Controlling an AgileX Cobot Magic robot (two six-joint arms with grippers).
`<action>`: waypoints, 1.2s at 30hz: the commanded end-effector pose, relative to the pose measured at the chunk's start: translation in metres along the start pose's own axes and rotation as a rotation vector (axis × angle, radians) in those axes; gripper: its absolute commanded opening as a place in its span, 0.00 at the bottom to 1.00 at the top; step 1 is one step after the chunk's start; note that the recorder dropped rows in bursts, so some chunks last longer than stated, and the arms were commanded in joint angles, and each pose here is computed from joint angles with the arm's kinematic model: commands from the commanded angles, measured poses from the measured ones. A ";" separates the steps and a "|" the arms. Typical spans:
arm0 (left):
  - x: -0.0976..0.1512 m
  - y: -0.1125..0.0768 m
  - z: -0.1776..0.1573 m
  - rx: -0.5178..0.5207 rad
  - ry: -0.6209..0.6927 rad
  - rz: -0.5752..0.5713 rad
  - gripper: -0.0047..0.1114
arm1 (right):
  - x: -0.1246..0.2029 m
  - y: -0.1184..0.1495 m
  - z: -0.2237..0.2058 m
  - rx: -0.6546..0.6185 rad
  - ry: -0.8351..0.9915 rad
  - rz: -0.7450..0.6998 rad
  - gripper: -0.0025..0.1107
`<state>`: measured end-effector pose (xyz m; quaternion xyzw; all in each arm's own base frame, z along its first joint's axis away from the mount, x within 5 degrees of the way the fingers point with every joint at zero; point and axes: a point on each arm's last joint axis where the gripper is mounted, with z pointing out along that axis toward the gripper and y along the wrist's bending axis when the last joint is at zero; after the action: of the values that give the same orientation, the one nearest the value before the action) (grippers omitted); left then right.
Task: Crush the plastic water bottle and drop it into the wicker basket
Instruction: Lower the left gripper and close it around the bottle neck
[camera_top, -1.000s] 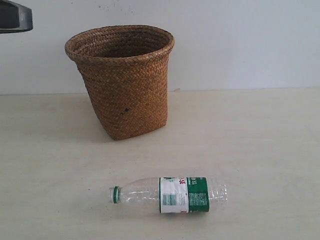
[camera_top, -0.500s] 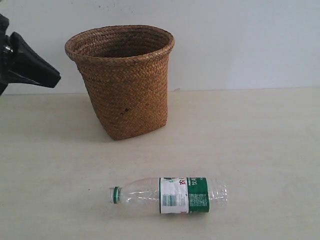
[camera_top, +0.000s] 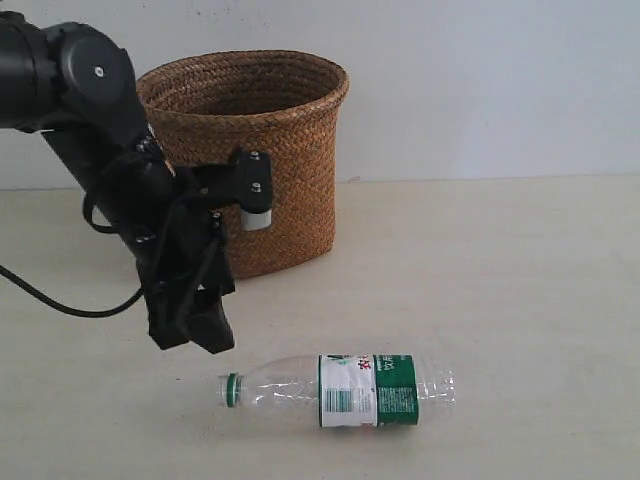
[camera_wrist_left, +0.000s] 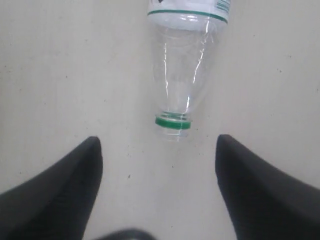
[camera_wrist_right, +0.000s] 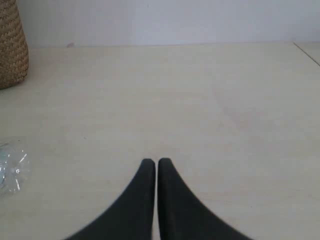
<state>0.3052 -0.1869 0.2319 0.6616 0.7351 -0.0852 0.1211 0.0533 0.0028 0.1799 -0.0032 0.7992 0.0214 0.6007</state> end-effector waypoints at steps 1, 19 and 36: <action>-0.009 -0.004 0.018 0.008 0.057 0.043 0.54 | -0.001 0.000 0.000 -0.001 -0.012 -0.004 0.02; 0.001 0.004 0.079 0.086 0.187 0.033 0.54 | -0.001 0.000 0.000 -0.001 -0.012 -0.004 0.02; 0.000 0.002 0.094 0.130 0.163 0.018 0.54 | -0.001 0.000 0.000 -0.001 -0.012 -0.004 0.02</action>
<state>0.3131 -0.2100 0.1468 0.6791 0.7302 -0.0718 0.0218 0.0533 0.0028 0.1799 -0.0032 0.7992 0.0214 0.6007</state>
